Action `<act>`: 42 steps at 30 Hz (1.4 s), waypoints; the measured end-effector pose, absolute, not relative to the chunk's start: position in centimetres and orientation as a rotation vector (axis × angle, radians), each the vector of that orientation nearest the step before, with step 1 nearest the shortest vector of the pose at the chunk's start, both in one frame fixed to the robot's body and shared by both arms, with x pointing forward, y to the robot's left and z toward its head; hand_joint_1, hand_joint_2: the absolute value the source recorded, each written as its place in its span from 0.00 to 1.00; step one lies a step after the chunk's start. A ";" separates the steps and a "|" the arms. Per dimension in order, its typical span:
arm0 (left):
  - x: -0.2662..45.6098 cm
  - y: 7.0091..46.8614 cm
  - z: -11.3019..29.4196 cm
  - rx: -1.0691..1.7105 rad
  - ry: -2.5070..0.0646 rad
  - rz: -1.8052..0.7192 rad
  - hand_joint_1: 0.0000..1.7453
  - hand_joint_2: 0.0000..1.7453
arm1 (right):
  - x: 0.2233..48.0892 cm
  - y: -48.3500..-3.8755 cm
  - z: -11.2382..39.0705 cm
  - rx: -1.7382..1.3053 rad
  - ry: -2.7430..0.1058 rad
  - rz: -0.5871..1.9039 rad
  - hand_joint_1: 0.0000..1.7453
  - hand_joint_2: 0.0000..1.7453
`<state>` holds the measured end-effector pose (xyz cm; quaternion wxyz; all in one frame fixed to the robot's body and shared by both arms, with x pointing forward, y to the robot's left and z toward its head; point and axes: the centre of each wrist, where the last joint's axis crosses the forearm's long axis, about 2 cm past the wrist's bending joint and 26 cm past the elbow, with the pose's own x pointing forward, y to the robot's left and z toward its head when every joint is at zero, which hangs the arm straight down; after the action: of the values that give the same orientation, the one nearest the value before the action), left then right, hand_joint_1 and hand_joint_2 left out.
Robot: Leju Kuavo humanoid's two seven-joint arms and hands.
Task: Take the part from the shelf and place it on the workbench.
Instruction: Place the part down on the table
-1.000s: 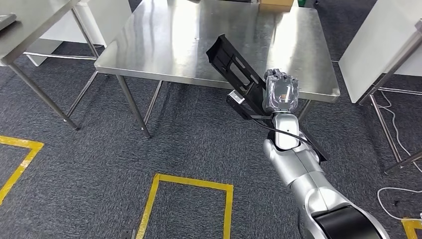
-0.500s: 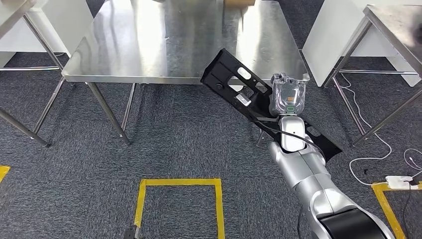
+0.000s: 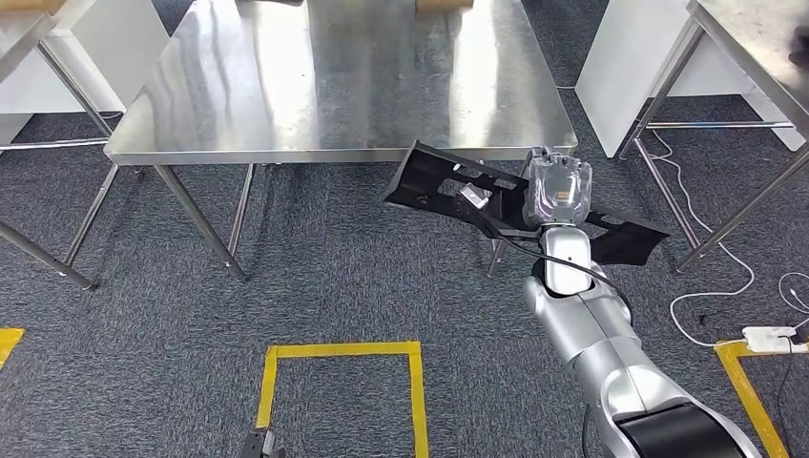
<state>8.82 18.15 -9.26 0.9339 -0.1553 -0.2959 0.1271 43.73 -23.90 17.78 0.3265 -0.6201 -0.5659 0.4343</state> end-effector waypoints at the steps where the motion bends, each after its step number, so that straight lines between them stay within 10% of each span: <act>1: 8.8 18.2 -9.3 -0.318 -0.606 0.260 0.00 0.00 | 43.7 -24.0 17.7 -1.625 -1.480 1.139 1.00 1.00; 42: 8.8 18.3 -9.3 -0.303 -0.619 0.279 0.00 0.00 | 43.3 -23.2 17.5 -1.611 -1.504 1.144 1.00 1.00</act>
<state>8.75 18.28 -9.30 0.9318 -0.1478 -0.3023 0.1362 43.29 -23.16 17.46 0.3233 -0.6141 -0.5731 0.4358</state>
